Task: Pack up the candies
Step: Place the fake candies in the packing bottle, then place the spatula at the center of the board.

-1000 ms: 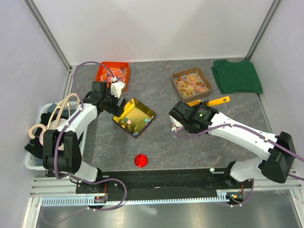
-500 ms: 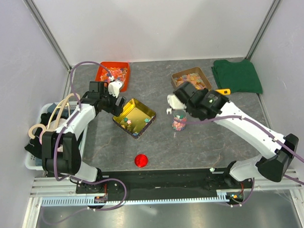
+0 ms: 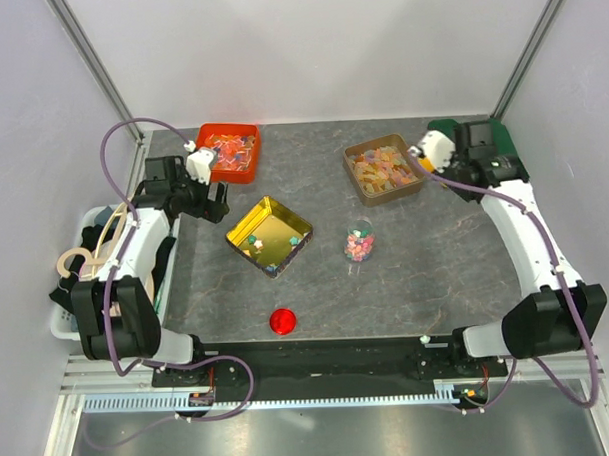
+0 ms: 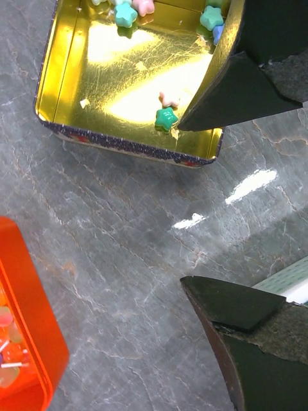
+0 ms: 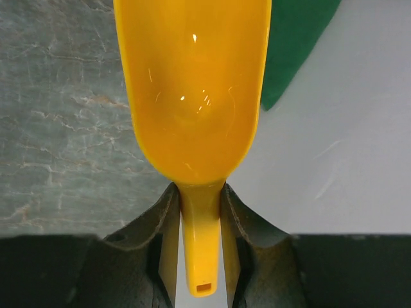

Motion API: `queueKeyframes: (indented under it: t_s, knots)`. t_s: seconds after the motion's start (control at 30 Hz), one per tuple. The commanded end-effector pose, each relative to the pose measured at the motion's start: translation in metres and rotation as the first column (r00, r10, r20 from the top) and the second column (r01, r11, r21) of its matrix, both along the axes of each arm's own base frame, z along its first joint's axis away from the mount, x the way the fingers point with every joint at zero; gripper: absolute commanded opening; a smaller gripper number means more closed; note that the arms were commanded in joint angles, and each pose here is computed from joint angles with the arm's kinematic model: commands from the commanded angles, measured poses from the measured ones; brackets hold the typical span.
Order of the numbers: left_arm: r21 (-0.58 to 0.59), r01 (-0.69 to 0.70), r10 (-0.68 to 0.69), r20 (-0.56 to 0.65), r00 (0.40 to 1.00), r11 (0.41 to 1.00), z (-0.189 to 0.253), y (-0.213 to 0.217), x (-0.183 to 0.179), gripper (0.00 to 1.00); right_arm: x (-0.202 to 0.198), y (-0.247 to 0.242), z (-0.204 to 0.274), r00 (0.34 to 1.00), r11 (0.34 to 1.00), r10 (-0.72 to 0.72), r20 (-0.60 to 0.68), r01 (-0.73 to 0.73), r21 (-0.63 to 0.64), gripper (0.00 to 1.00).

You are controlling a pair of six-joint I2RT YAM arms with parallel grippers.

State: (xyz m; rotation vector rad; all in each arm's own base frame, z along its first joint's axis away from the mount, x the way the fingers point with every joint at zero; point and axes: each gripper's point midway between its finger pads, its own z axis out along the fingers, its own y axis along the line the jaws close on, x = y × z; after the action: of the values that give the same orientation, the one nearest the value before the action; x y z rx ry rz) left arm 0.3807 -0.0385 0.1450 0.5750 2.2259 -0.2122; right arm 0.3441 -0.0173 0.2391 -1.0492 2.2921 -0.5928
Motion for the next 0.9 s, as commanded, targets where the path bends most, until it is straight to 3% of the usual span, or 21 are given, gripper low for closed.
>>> queueKeyframes:
  t_s: [0.0,0.2,0.43,0.47,0.7,0.87]
  knots:
    - [-0.073,-0.021,0.024,0.051,0.998,0.997,0.028,0.004,0.002,0.99,-0.002,-0.024,-0.041,0.995,0.968,-0.1,0.002,0.097,0.233,0.0]
    - [-0.1,-0.032,0.038,0.055,0.998,0.994,0.028,0.007,-0.003,0.99,-0.011,-0.041,-0.108,0.984,0.926,-0.16,-0.075,0.176,0.333,0.0]
    - [-0.083,-0.003,0.008,0.055,0.998,0.997,0.021,0.006,-0.011,0.99,-0.022,-0.037,-0.161,0.974,0.916,-0.161,-0.158,0.208,0.344,0.0]
    - [-0.081,0.011,-0.005,0.066,0.998,0.997,0.023,0.005,-0.012,0.99,-0.022,-0.037,-0.168,0.971,0.914,-0.162,-0.178,0.216,0.343,0.06]
    - [-0.096,0.248,-0.24,0.085,0.967,0.964,0.024,-0.033,-0.05,0.99,-0.019,-0.034,-0.183,0.968,0.901,-0.169,-0.185,0.227,0.369,0.13]
    - [0.031,0.464,-0.465,0.089,0.881,0.885,0.01,-0.08,-0.087,0.99,-0.014,-0.032,-0.187,0.967,0.889,-0.187,-0.175,0.242,0.388,0.21]
